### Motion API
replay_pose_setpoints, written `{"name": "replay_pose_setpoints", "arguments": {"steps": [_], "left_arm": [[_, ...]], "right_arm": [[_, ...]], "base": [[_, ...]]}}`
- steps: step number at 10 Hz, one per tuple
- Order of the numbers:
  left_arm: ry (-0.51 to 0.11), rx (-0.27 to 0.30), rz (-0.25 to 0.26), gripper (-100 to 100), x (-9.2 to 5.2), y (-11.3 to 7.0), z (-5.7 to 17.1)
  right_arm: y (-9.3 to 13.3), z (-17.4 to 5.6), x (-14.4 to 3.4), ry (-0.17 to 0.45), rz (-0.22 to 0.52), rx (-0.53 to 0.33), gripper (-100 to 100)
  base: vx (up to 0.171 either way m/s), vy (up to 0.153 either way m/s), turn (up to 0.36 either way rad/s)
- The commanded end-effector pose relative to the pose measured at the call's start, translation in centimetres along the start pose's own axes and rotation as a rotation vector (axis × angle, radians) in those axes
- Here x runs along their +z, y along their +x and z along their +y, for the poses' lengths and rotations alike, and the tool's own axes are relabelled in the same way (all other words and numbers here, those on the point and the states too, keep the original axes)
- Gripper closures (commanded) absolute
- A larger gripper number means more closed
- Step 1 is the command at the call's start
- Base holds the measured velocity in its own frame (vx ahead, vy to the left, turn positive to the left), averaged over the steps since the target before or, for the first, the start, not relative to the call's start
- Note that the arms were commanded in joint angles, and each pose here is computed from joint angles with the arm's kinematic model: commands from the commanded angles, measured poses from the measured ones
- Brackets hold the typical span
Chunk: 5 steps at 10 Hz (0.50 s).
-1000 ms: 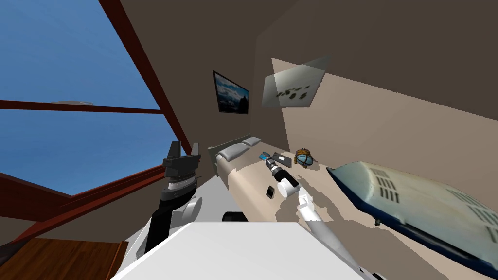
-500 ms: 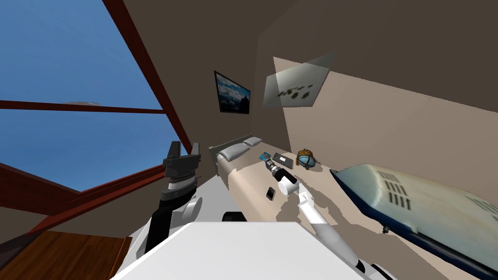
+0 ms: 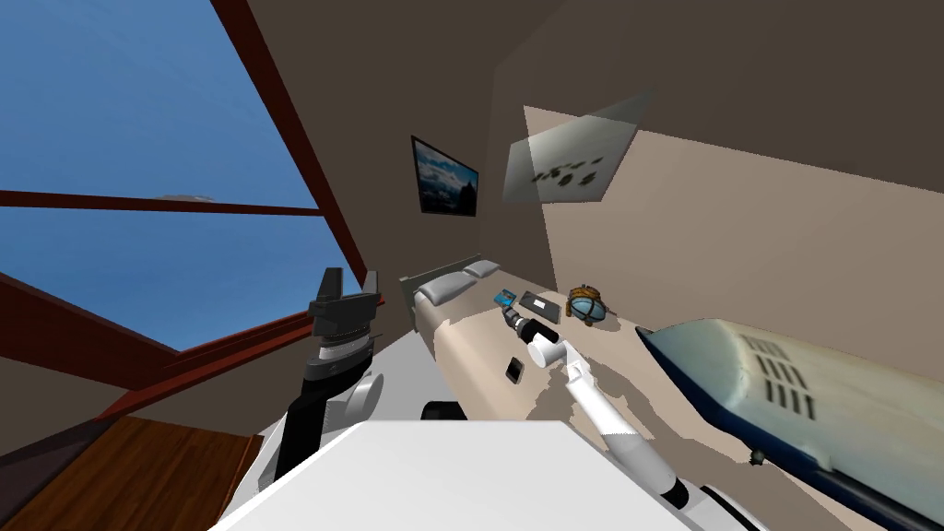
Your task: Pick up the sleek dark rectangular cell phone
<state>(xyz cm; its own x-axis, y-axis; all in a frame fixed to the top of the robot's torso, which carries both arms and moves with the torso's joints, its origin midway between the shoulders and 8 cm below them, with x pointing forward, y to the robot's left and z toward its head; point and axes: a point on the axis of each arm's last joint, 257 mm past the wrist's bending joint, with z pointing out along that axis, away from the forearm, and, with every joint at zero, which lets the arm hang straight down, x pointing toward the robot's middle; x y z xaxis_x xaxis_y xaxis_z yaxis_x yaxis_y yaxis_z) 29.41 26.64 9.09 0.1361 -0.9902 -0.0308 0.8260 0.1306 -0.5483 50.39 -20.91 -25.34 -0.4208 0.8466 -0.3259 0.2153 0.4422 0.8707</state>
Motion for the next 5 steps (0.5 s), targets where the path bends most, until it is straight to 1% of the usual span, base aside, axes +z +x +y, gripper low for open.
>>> {"name": "replay_pose_setpoints", "arguments": {"steps": [1, 2, 3, 4, 5], "left_arm": [[0.000, 0.000, 0.000, 0, 0.0, 0.0, 0.0], [0.000, 0.000, 0.000, 0, 0.0, 0.0, 0.0], [0.000, 0.000, 0.000, 0, 0.0, 0.0, 0.0], [0.000, 0.000, 0.000, 0, 0.0, 0.0, 0.0], [0.000, 0.000, 0.000, 0, 0.0, 0.0, 0.0]], "right_arm": [[-0.2, -2.8, 0.3, 0.084, 0.025, -0.020, -100], [-0.1, -3.2, 0.2, 0.100, 0.031, -0.020, -100], [-0.2, -5.6, 0.2, 0.165, 0.049, -0.036, -100], [0.0, -6.0, 0.1, 0.181, 0.055, -0.036, -100], [-0.1, -8.4, -0.1, 0.247, 0.073, -0.050, -100]], "base": [[-0.001, -0.005, 0.078], [-0.001, -0.004, 0.059], [-0.004, 0.002, 0.122], [-0.004, -0.001, 0.056], [-0.006, 0.006, 0.098]]}}
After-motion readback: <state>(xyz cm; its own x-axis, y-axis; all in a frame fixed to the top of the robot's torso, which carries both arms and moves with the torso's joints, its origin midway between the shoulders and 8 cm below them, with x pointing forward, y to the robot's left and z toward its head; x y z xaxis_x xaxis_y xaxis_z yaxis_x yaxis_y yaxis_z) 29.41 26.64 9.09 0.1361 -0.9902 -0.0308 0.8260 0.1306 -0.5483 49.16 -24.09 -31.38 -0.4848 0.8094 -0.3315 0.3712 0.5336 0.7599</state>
